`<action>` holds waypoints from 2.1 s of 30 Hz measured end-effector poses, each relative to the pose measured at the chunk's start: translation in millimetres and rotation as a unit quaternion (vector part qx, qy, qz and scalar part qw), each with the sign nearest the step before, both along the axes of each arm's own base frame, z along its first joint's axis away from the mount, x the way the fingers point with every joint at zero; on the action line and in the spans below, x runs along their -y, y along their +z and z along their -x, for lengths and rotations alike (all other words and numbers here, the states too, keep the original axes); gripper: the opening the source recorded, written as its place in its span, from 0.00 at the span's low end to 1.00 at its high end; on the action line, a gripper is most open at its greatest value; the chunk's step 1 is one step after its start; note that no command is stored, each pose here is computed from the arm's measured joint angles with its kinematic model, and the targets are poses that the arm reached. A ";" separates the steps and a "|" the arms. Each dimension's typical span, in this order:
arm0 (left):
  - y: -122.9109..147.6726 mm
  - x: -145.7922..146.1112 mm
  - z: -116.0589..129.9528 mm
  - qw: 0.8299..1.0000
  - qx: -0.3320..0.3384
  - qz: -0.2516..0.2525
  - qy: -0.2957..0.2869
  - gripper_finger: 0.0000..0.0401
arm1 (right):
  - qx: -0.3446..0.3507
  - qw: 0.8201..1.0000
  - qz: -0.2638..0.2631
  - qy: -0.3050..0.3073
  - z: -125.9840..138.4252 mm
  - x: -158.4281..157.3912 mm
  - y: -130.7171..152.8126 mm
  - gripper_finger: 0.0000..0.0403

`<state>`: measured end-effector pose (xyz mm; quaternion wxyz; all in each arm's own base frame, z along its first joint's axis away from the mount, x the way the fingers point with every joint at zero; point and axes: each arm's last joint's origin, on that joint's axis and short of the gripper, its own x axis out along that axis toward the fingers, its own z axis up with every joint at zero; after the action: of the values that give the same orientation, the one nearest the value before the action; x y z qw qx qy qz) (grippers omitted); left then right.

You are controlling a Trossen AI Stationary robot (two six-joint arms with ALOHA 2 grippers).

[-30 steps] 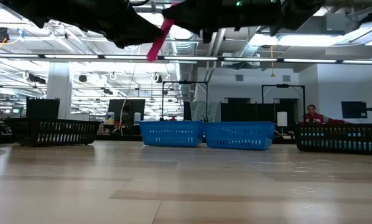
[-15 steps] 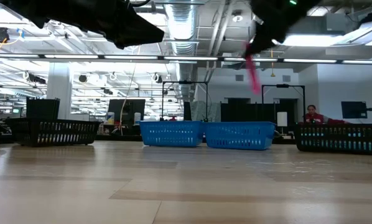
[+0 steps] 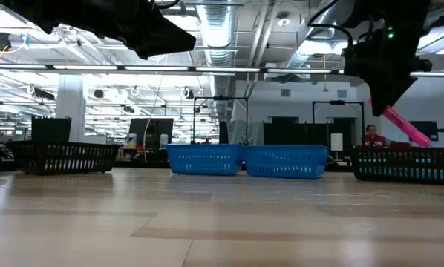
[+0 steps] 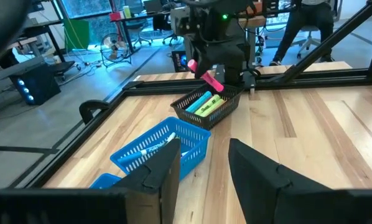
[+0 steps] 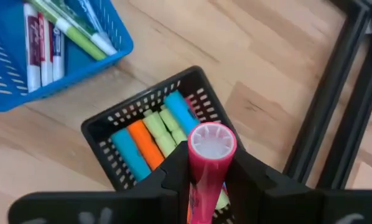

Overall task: Pick & Place Markers
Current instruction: Put the pink highlighter into the right black bin, then return to Home Position

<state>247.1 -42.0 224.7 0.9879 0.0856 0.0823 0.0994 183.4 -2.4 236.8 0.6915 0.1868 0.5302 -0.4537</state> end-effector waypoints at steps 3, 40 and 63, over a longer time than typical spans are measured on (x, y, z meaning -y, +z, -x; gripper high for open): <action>0.0 0.0 0.0 1.000 0.000 0.000 0.000 0.33 | -0.016 1.000 0.001 0.003 -4.1 -0.2 -5.1 0.18; -0.2 0.0 0.0 1.000 -0.001 0.000 0.000 0.33 | -0.141 0.986 -0.084 -0.029 -25.5 25.2 -45.8 0.30; -0.2 -0.1 0.0 1.000 -0.001 0.000 0.000 0.32 | -0.006 0.958 0.000 0.286 -87.9 21.7 7.6 0.29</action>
<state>247.0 -42.0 224.5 0.9878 0.0860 0.0835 0.0993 271.3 -24.1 244.4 0.7894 0.0247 0.5655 -0.2374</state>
